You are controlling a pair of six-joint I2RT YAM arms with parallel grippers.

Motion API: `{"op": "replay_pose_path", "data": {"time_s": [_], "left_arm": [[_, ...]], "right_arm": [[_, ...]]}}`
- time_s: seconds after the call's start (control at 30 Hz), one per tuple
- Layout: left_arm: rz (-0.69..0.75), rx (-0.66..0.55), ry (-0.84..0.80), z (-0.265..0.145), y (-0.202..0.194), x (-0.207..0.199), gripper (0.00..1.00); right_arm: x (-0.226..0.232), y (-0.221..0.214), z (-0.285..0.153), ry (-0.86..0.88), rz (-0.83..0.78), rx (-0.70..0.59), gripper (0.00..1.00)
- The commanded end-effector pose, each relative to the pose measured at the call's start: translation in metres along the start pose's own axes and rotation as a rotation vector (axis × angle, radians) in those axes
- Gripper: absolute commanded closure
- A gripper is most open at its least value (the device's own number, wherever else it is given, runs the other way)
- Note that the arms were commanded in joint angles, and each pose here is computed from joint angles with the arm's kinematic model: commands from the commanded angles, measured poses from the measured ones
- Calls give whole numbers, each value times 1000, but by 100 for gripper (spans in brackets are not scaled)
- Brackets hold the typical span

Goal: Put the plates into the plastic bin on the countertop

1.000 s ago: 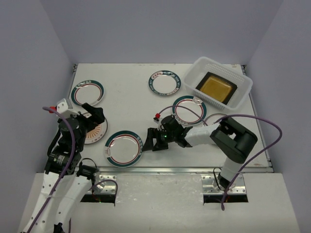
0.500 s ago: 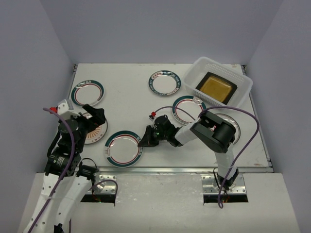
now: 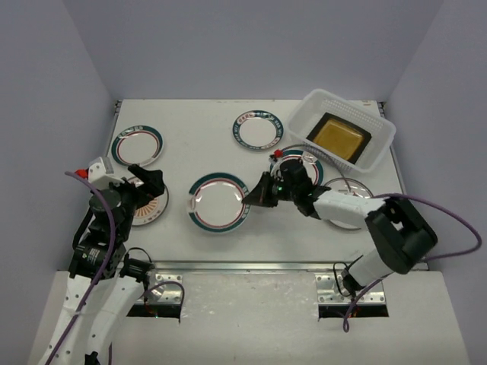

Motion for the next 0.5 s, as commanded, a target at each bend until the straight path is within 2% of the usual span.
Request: {"op": "replay_pose_path", "data": {"time_s": [0.0, 0.13, 0.2, 0.3, 0.47], "left_arm": [[6, -47, -41, -3, 6, -4, 0], [5, -51, -49, -3, 7, -5, 0], [5, -49, -49, -3, 7, -5, 0], [9, -45, -60, -3, 5, -5, 0], [39, 5, -112, 5, 0, -12, 0]], "right_arm": [[33, 74, -72, 29, -38, -240, 100], [41, 138, -144, -73, -6, -470, 100], [37, 157, -162, -103, 33, -539, 100], [0, 208, -211, -119, 258, -719, 100], [-40, 268, -243, -231, 437, -843, 100]]}}
Point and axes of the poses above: each gripper's point midway between its finger pads, its own z axis out along the fingers, its own x axis along the line the jaws close on, y = z × x, the point moved 10 cm from there along -z, back along the fingers, and after that the axes turned 12 degrees about z, right-handed, at the moved point
